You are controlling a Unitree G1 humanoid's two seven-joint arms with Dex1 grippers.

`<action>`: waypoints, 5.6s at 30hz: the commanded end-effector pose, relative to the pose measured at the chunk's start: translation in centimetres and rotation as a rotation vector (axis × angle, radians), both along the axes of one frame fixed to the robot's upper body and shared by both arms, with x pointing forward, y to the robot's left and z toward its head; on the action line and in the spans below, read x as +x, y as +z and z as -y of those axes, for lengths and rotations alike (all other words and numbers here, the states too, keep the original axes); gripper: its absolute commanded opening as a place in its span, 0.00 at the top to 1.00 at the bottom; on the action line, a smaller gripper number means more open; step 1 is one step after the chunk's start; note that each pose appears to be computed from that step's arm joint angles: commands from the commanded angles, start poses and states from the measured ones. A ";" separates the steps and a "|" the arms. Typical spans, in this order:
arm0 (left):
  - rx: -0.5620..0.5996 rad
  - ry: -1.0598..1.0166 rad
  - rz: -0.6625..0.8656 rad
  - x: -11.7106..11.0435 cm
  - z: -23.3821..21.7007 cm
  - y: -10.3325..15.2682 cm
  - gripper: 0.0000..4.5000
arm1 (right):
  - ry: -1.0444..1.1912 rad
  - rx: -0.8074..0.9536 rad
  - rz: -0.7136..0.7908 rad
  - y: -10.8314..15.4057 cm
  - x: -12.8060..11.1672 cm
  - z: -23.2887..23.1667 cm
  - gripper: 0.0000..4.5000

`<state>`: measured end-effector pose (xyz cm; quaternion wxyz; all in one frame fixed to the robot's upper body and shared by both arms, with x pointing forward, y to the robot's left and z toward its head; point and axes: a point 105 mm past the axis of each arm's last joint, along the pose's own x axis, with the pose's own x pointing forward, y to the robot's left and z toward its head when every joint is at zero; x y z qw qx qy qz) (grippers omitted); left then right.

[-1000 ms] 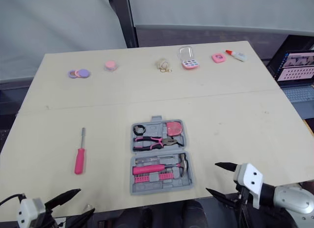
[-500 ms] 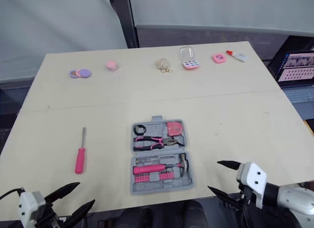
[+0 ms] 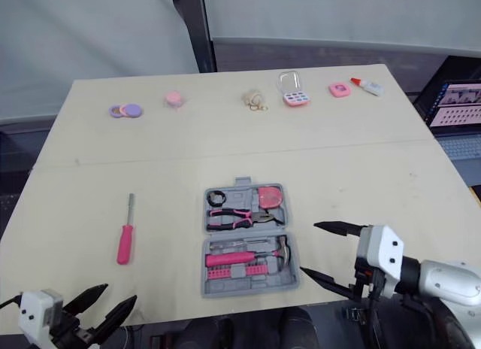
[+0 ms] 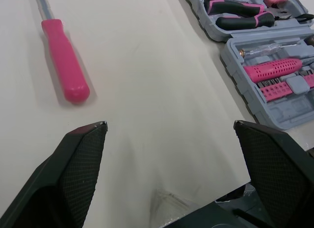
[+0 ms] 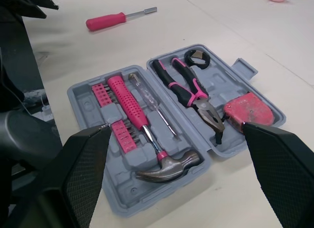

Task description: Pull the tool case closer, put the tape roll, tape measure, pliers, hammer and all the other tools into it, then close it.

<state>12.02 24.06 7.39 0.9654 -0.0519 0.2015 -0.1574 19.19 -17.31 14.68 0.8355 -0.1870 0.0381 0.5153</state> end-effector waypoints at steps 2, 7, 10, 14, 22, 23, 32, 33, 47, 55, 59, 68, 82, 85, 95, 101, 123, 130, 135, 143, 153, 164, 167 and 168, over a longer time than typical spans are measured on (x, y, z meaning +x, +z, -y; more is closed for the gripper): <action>0.042 0.155 0.000 1.9 -1.5 1.2 0.01 | 0.015 -0.006 0.016 0.3 0.0 0.1 0.00; 0.074 0.274 0.023 5.4 -2.2 2.2 0.01 | 0.019 -0.017 0.012 0.0 0.1 0.1 0.00; 0.113 0.320 0.019 7.6 -2.6 2.7 0.01 | 0.018 -0.022 0.016 0.0 0.4 0.1 0.00; 0.162 0.383 -0.029 9.7 -3.5 2.9 0.01 | 0.014 -0.027 0.021 0.0 0.5 0.1 0.00; 0.149 0.451 -0.124 12.4 -3.6 2.5 0.01 | -0.012 -0.038 0.030 0.0 0.6 0.3 0.00; 0.143 0.461 -0.140 12.4 -3.5 2.4 0.01 | -0.014 -0.039 0.032 0.0 0.6 0.4 0.00; 0.114 0.478 -0.248 14.1 -2.1 1.3 0.01 | -0.035 -0.047 0.038 0.1 0.6 0.5 0.00; 0.119 0.473 -0.250 14.1 -2.0 1.3 0.01 | -0.037 -0.049 0.039 0.1 0.5 0.5 0.00; 0.220 0.485 -0.315 13.9 -3.5 -1.0 0.01 | -0.054 -0.052 0.043 0.3 0.7 0.5 0.00; 0.232 0.449 -0.314 14.5 -3.0 -1.9 0.01 | -0.062 -0.061 0.047 0.5 0.6 0.7 0.00; 0.231 0.442 -0.314 14.8 -2.8 -2.1 0.01 | -0.067 -0.063 0.047 0.5 0.6 0.8 0.00; 0.230 0.428 -0.298 15.6 -2.5 -2.1 0.01 | -0.071 -0.065 0.049 0.6 0.5 1.0 0.00; 0.196 0.415 -0.310 15.8 -2.2 -2.5 0.13 | -0.077 -0.069 0.045 0.6 0.5 1.1 0.00; 0.184 0.415 -0.317 15.8 -2.1 -2.6 0.43 | -0.077 -0.070 0.044 0.6 0.5 1.1 0.00; 0.251 0.378 -0.291 16.0 -2.5 -2.3 0.89 | -0.090 -0.068 0.027 0.5 0.3 1.3 0.00; 0.305 0.126 -0.182 17.8 -0.9 0.1 0.89 | -0.130 -0.080 0.022 0.6 0.0 2.3 0.00; 0.402 -0.895 -0.123 12.9 11.8 3.2 0.89 | -0.163 -0.094 0.017 -0.2 -0.3 3.0 0.00; 0.485 -1.038 -0.114 12.3 13.9 3.2 0.89 | -0.135 -0.121 -0.006 -0.9 -0.9 3.0 0.00; 0.533 -1.108 -0.133 11.7 14.7 2.4 0.89 | -0.119 -0.119 -0.018 -1.3 -1.2 2.4 0.00; 0.595 -1.212 -0.151 9.9 16.1 1.7 0.89 | -0.095 -0.117 -0.032 -1.7 -1.3 1.9 0.00; 0.720 -1.285 -0.213 9.8 18.0 2.3 0.89 | -0.066 -0.139 -0.050 -2.1 -1.7 1.9 0.00; 0.765 -1.294 -0.320 9.5 20.2 2.0 0.89 | 0.003 -0.141 -0.049 -1.1 -2.5 1.8 0.00; 0.768 -1.270 -0.324 10.1 21.3 1.7 0.89 | 0.011 -0.160 -0.055 -1.3 -2.8 2.0 0.00; 0.777 -1.264 -0.321 10.2 21.5 1.6 0.89 | 0.012 -0.164 -0.057 -1.3 -2.9 2.0 0.00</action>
